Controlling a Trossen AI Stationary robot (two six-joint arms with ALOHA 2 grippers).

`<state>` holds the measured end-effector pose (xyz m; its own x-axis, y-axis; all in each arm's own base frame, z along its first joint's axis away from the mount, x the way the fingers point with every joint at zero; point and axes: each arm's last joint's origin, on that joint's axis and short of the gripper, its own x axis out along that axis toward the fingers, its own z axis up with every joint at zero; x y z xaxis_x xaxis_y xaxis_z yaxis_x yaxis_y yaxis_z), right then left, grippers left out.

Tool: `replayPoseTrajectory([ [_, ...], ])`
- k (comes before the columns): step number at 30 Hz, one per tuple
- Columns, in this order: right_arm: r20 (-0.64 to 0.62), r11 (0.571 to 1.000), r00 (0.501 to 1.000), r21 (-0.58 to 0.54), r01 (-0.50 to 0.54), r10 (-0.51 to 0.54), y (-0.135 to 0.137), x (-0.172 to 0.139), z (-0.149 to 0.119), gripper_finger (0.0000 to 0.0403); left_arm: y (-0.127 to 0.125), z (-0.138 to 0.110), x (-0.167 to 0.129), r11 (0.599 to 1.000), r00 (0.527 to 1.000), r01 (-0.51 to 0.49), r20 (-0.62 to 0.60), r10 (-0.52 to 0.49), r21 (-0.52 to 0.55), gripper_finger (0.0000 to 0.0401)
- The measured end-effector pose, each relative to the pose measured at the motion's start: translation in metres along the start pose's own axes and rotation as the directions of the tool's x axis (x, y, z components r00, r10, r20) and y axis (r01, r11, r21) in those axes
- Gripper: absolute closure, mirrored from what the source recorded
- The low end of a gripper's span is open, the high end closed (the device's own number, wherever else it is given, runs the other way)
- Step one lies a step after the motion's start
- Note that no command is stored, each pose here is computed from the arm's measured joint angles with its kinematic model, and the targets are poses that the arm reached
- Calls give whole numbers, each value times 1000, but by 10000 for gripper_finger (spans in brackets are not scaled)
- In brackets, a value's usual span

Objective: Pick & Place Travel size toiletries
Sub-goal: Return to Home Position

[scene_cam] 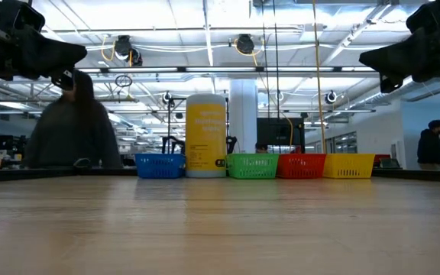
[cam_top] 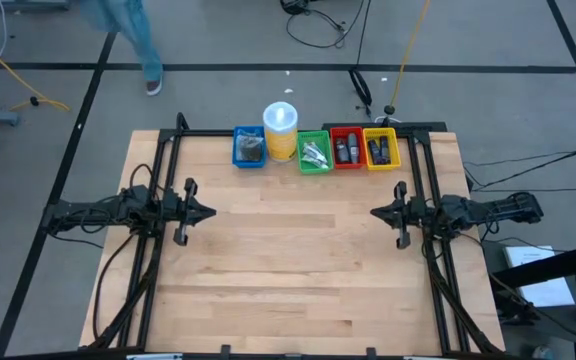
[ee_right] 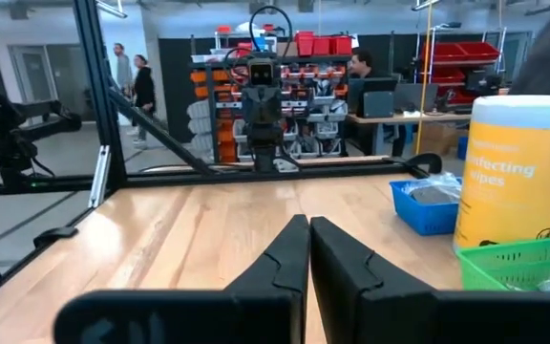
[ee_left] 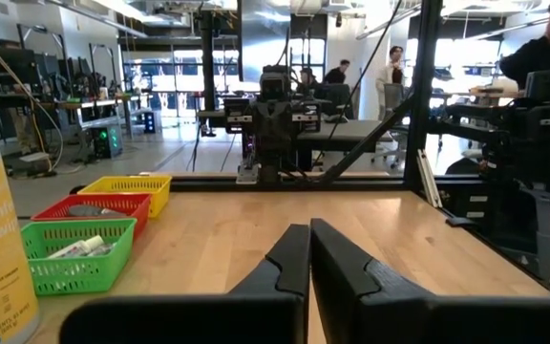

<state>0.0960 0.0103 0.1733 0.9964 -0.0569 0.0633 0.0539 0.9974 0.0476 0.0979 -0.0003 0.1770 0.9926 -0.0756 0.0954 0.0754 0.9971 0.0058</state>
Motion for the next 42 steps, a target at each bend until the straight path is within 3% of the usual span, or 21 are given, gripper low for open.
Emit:
replayPoseTrajectory([
  [7,5,1000,1000,8,2,-2,0,1,1,394,0,0,0,1000,1000,0,1,0,0,374],
  [19,11,1000,1000,10,1,-1,0,1,1,394,0,0,0,1000,1000,0,1,0,0,399],
  [26,12,1000,1000,10,1,-1,0,1,1,394,0,0,0,1000,1000,1,-9,-1,0,380],
  [33,12,1000,1000,10,1,-1,0,1,1,394,1,-6,0,996,998,-19,-63,25,91,375],
  [42,12,1000,1000,11,1,-1,0,1,1,394,11,-7,-3,979,977,-199,-70,201,36,396],
])
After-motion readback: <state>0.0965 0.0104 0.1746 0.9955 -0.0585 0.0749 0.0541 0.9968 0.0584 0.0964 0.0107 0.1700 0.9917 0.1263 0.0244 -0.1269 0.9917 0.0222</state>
